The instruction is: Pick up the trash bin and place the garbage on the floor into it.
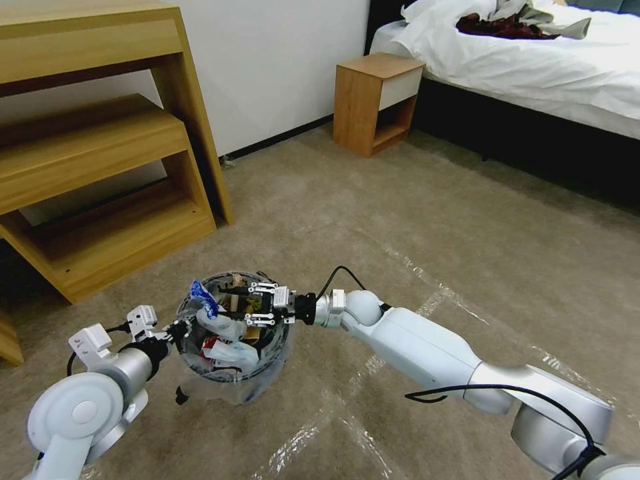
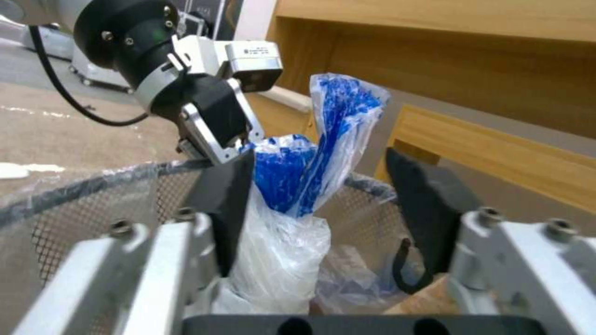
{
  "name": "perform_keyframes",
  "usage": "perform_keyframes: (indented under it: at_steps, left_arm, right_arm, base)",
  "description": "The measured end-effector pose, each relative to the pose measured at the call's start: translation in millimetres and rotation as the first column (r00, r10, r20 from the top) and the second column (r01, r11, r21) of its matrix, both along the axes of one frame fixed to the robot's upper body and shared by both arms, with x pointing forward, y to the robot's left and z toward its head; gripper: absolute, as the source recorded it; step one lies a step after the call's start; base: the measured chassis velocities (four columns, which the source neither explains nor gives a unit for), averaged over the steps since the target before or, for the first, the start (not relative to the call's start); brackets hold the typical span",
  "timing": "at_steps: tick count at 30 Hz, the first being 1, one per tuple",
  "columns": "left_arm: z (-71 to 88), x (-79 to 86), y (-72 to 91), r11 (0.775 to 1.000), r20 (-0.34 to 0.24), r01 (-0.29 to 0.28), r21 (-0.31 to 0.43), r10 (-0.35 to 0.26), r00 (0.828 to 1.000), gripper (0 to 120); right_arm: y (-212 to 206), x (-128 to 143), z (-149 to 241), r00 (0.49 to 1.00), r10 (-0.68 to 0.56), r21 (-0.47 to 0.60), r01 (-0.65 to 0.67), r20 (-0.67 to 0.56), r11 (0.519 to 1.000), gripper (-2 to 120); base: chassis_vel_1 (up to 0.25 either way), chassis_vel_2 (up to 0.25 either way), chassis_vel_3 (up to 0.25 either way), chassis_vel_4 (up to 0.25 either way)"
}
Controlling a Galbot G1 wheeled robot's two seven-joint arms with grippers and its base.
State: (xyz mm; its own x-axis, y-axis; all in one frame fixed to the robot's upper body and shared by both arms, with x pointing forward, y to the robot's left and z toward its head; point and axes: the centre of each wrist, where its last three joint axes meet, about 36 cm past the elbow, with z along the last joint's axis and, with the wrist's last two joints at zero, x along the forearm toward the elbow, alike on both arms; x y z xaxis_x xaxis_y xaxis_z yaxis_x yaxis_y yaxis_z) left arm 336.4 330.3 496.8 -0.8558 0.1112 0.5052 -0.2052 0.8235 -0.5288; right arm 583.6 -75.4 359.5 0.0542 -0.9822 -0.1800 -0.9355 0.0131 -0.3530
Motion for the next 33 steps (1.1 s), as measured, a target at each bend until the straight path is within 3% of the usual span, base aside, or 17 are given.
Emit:
perform_keyframes:
  at_steps: [3,11,20,22,24,25,33]
  left_arm:
    - [0.7,0.1,0.1,1.0,0.0,0.002,-0.004,-0.002,1.0,0]
    - [1.7,1.4,1.4,1.0,-0.002,0.0,-0.011,0.0,1.0,0]
    - [2.4,-1.0,1.3,1.0,-0.003,-0.001,-0.012,0.001,1.0,0]
    - [6.1,-5.7,3.1,1.0,0.003,-0.008,-0.007,0.008,1.0,0]
    - [6.5,-6.1,3.4,1.0,0.003,-0.009,-0.006,0.009,1.0,0]
    - [7.6,-7.5,4.6,1.0,0.005,-0.012,-0.004,0.012,1.0,0]
    - [13.5,-15.3,6.1,1.0,0.015,-0.021,0.004,0.021,1.0,0]
  right_arm:
    - [-5.2,5.9,11.5,1.0,0.001,0.0,-0.001,0.012,1.0,76]
    - [-17.7,17.3,46.7,0.998,-0.017,0.038,0.015,0.061,0.999,99]
    - [-38.2,27.1,91.0,0.989,-0.104,0.141,0.088,0.109,0.986,100]
    - [-53.4,36.5,127.7,0.964,-0.237,0.273,0.197,0.123,0.942,100]
    - [-55.6,36.8,131.0,0.96,-0.253,0.289,0.211,0.119,0.934,100]
    - [-64.4,36.2,138.8,0.948,-0.303,0.336,0.256,0.095,0.907,100]
    - [-113.5,17.0,123.0,0.882,-0.47,0.418,0.443,-0.042,0.793,100]
  base:
    - [0.0,0.0,0.0,0.0]
    - [0.0,0.0,0.0,0.0]
    - [0.0,0.0,0.0,0.0]
    - [0.0,0.0,0.0,0.0]
    - [0.0,0.0,0.0,0.0]
    - [0.0,0.0,0.0,0.0]
    - [0.0,0.0,0.0,0.0]
